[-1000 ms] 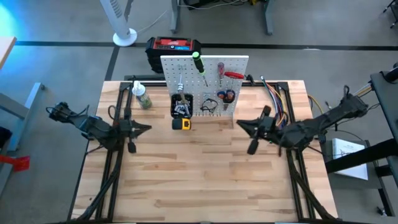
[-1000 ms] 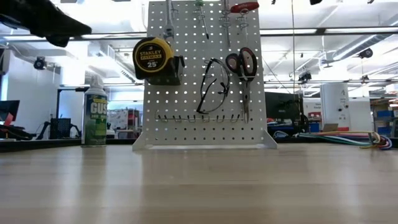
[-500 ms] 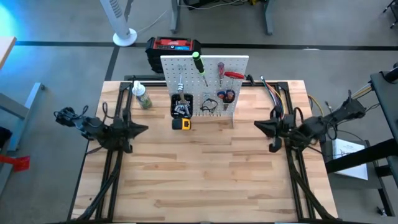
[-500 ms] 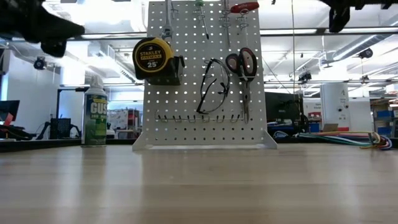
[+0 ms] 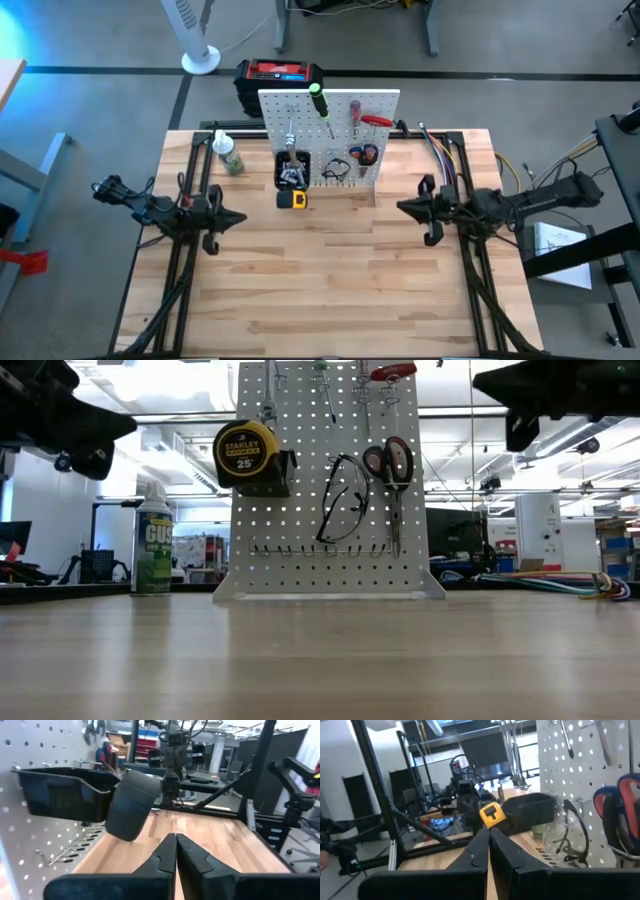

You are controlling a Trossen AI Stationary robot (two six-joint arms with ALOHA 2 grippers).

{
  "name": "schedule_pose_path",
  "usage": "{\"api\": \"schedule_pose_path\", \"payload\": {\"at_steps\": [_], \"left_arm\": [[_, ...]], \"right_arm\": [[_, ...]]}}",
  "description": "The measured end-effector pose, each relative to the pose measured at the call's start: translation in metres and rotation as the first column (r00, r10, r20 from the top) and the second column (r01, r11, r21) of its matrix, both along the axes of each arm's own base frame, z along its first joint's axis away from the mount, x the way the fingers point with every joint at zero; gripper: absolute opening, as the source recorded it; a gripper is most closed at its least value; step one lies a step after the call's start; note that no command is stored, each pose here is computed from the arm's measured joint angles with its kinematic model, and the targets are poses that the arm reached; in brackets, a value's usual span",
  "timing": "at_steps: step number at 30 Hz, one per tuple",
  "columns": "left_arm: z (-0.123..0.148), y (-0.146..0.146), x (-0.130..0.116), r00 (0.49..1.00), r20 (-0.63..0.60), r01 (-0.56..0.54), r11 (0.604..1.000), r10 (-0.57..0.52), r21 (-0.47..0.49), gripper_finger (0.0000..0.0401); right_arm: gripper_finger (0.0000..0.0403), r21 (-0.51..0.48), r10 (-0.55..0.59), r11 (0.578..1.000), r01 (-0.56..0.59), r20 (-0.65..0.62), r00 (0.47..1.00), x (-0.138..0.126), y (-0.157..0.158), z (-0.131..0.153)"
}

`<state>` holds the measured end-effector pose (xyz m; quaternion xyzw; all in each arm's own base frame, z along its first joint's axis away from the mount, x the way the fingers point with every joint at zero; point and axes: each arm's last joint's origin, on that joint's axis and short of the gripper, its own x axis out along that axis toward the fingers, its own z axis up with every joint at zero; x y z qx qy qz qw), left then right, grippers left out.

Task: Hang tools onto peg board
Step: Return to Home Position

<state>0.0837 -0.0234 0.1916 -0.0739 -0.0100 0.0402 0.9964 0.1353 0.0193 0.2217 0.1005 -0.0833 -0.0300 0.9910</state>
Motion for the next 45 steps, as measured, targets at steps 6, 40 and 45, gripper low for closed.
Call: {"api": "schedule_pose_path", "payload": {"at_steps": [6,40,45], "left_arm": [[0.008,0.007,-0.001,0.998,0.01,-0.065,0.998,0.065,0.001,0.0],[-0.019,0.016,0.012,1.0,-0.005,0.028,1.0,-0.028,-0.006,0.0],[-0.019,0.014,0.011,0.997,0.0,0.081,0.997,-0.081,0.022,0.0]], "right_arm": [[0.0,-0.094,0.059,0.994,-0.059,0.0,0.998,-0.005,-0.006,0.001],[0.0,0.047,0.033,0.999,-0.028,-0.11,0.993,-0.038,-0.013,-0.051],[0.0,0.027,0.163,0.986,-0.162,-0.049,0.985,-0.039,-0.009,-0.045]]}}
